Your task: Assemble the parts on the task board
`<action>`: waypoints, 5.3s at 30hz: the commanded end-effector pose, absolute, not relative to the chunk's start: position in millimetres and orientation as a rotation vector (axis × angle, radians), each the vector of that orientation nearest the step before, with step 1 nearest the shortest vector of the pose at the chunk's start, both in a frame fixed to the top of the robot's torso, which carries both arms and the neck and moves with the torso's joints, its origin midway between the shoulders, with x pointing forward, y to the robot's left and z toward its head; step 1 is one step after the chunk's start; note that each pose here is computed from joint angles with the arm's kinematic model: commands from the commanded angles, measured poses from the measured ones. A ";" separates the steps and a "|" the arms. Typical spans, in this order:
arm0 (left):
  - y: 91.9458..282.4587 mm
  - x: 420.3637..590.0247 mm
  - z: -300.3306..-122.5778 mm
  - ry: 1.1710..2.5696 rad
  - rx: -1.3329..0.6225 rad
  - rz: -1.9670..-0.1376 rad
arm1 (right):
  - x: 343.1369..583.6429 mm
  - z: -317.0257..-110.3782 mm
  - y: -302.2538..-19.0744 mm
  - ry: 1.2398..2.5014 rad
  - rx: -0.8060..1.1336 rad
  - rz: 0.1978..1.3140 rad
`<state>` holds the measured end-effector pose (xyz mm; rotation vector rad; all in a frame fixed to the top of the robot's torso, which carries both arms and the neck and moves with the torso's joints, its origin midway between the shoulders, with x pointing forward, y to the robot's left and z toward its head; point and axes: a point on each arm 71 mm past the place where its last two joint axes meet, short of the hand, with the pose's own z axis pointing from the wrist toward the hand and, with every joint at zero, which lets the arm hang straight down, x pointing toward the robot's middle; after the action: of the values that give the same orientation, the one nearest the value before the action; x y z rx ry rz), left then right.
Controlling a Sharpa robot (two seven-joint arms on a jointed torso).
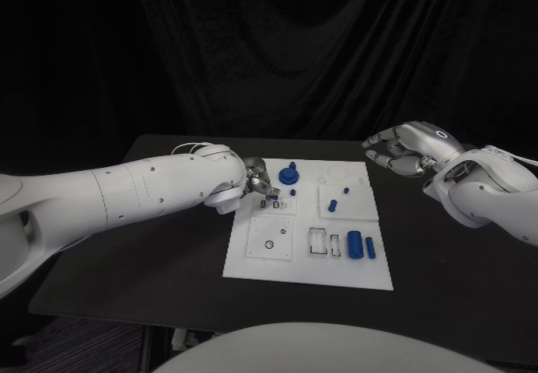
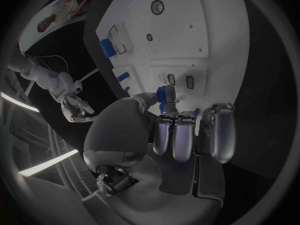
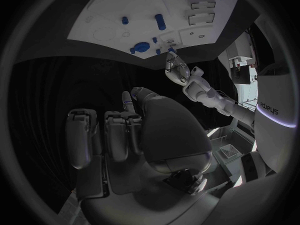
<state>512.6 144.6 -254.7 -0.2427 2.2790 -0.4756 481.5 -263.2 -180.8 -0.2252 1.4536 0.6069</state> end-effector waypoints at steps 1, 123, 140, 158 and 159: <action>142.4 513.5 -253.3 2.270 -0.193 -0.438 | 481.9 -181.8 -264.7 1.460 -0.214 0.594; 126.3 509.5 -274.3 2.340 -0.100 -0.364 | 482.3 -183.1 -262.9 1.478 -0.214 0.592; 129.1 509.6 -276.6 2.340 -0.113 -0.351 | 483.0 -183.8 -262.8 1.486 -0.215 0.590; 129.8 509.8 -271.3 2.250 -0.139 -0.443 | 482.8 -184.4 -263.6 1.495 -0.214 0.587; 129.6 509.6 -270.6 2.240 -0.141 -0.454 | 482.7 -184.4 -263.7 1.496 -0.214 0.586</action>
<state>509.0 134.1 -274.0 -0.1364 2.2990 -0.3802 482.7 -262.3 -183.1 -0.2273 1.4839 0.6014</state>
